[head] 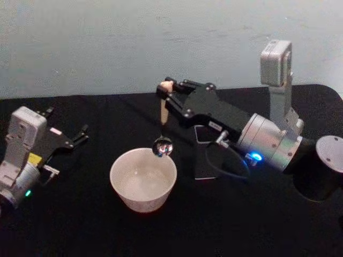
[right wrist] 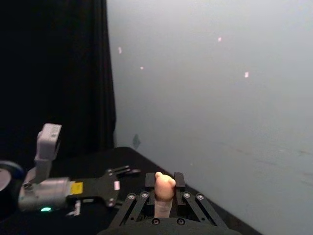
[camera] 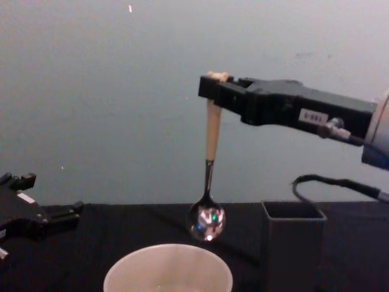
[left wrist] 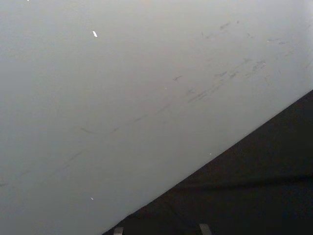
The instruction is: Pick up the stirring spoon with one hand, stir inside the cup, then place it back in its original position.
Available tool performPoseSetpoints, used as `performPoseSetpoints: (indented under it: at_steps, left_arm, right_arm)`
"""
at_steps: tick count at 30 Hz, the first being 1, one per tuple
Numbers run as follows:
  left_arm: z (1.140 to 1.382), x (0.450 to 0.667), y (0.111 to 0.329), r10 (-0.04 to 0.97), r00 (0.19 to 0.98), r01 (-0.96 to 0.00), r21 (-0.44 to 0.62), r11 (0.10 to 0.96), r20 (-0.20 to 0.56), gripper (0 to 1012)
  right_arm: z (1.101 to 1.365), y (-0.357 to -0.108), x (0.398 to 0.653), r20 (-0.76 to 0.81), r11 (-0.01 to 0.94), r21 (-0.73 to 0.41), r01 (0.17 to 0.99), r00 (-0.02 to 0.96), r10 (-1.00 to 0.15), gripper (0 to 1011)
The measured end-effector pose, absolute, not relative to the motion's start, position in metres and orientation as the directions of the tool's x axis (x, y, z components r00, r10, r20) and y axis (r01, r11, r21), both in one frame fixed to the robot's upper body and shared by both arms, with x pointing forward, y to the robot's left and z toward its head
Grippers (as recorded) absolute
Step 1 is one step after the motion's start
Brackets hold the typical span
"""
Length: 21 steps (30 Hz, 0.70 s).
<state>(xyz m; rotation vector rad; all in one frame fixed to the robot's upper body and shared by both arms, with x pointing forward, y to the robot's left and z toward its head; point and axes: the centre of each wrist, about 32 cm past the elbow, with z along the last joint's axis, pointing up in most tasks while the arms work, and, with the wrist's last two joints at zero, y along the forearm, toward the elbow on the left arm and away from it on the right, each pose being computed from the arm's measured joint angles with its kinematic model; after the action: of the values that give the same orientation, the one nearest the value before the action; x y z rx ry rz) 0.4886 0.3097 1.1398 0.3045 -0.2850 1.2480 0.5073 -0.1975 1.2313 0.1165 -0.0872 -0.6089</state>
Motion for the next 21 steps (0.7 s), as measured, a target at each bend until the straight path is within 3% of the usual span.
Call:
performPoseSetpoints:
  at_steps: [21]
  left_arm:
    - [1.14,0.489,0.31,0.88,0.292,-0.955,0.07,0.287,0.374,1001]
  right_arm:
    - [1.208,-0.187,0.506,0.083,0.868,0.053,0.494,0.864,-0.497,216]
